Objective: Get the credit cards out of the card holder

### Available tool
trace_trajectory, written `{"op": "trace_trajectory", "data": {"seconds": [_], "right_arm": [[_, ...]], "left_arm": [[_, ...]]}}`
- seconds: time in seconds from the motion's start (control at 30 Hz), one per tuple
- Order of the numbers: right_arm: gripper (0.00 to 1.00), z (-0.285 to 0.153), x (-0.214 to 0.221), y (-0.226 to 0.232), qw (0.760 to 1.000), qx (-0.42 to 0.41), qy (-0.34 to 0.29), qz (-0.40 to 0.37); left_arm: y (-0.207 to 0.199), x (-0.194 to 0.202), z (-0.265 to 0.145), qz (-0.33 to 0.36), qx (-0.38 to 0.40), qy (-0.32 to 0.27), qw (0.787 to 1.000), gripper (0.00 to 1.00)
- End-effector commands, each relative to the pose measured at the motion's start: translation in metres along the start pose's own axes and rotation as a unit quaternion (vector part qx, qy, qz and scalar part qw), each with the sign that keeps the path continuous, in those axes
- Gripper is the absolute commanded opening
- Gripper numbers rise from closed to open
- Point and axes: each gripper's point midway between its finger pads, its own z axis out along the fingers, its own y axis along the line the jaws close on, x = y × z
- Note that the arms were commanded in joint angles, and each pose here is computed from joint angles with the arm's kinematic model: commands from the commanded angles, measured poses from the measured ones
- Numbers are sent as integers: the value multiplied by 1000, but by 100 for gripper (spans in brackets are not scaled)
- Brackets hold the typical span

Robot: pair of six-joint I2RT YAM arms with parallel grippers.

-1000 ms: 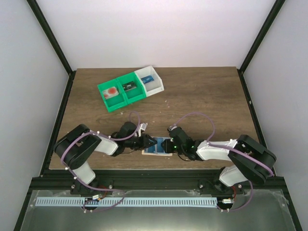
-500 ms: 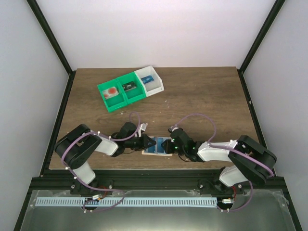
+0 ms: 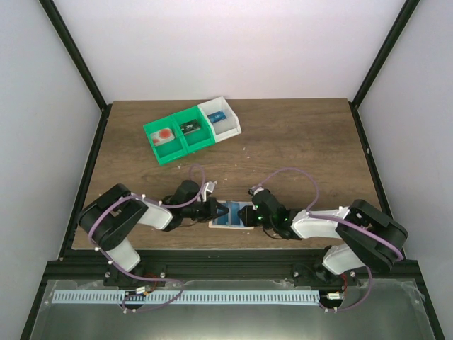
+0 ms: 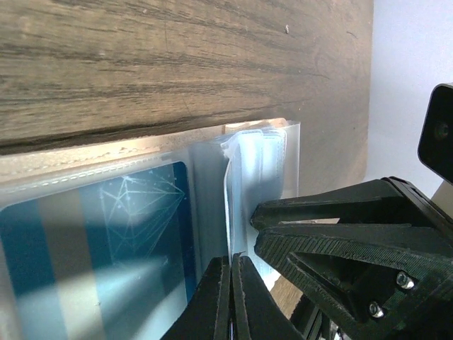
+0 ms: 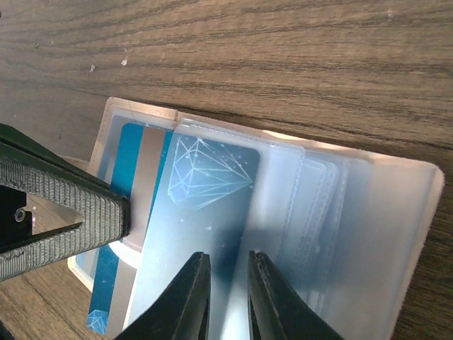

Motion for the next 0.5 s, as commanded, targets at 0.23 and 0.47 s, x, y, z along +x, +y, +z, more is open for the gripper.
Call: {"op": "trace_trajectory", "data": {"seconds": [0.23, 0.47], "right_arm": [[17, -2, 24, -27, 998, 44, 36, 12], [17, -2, 22, -28, 998, 50, 33, 8]], "left_arm": [[10, 1, -18, 1, 6, -7, 1000, 0], [13, 0, -27, -3, 8, -15, 1000, 0]]}}
